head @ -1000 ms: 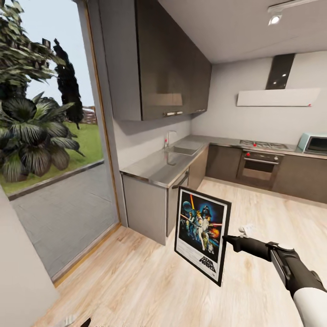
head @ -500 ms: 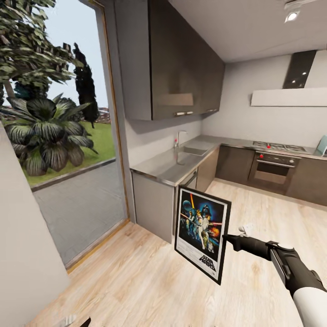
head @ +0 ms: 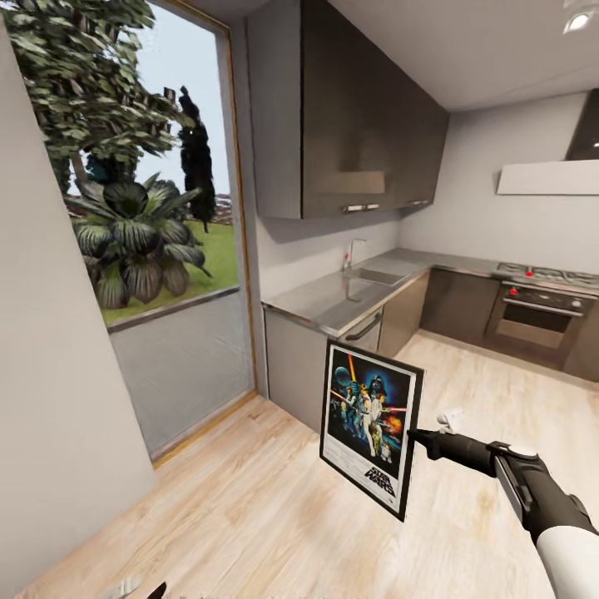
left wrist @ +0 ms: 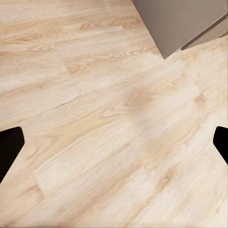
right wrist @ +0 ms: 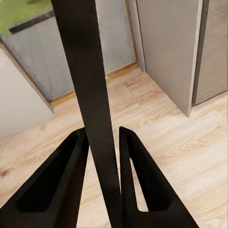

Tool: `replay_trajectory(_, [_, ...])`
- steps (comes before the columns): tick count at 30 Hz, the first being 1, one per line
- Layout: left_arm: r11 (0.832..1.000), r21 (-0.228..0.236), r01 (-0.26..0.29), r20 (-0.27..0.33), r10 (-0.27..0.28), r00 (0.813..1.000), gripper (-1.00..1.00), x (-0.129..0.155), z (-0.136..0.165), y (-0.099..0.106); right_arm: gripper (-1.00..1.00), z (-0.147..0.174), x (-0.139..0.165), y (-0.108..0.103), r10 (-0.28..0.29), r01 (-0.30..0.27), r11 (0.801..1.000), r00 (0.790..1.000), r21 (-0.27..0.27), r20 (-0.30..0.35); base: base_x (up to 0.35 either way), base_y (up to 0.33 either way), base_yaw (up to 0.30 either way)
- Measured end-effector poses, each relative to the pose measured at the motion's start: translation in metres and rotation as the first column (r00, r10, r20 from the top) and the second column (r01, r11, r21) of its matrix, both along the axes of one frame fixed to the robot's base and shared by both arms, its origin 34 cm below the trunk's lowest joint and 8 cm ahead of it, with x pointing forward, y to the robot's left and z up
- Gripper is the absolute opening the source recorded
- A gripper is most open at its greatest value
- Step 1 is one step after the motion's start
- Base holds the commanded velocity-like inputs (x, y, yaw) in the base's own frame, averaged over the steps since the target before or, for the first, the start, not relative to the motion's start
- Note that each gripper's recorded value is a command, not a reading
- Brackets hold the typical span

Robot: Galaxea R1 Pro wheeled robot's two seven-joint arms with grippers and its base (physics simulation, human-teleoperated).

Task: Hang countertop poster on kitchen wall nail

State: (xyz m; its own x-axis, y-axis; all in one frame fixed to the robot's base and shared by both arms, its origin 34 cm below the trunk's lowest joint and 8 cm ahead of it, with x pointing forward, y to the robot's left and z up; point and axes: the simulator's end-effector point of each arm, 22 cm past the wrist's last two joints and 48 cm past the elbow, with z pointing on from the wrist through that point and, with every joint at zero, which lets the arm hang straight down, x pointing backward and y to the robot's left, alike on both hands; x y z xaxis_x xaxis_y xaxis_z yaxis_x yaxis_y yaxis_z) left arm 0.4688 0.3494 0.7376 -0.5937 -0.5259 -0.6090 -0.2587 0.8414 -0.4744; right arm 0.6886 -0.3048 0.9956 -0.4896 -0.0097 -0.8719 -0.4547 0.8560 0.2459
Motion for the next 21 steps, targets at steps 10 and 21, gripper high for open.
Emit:
replay_trajectory(10, [1.0, 0.0, 0.001, 0.0, -0.001, 1.0, 1.0, 0.0001, 0.0001, -0.0001, -1.0, -0.0001, -0.0001, -0.0002, 0.0, 0.0, 1.0, 1.0, 0.0, 0.0, -0.014, -0.015, 0.289])
replay_trajectory(21, [1.0, 0.0, 0.001, 0.0, -0.001, 1.0, 1.0, 0.0001, 0.0001, -0.0002, -1.0, -0.0006, -0.0002, 0.0, 0.0, 0.0, 1.0, 1.0, -0.002, -0.001, -0.001, -0.001, 0.29])
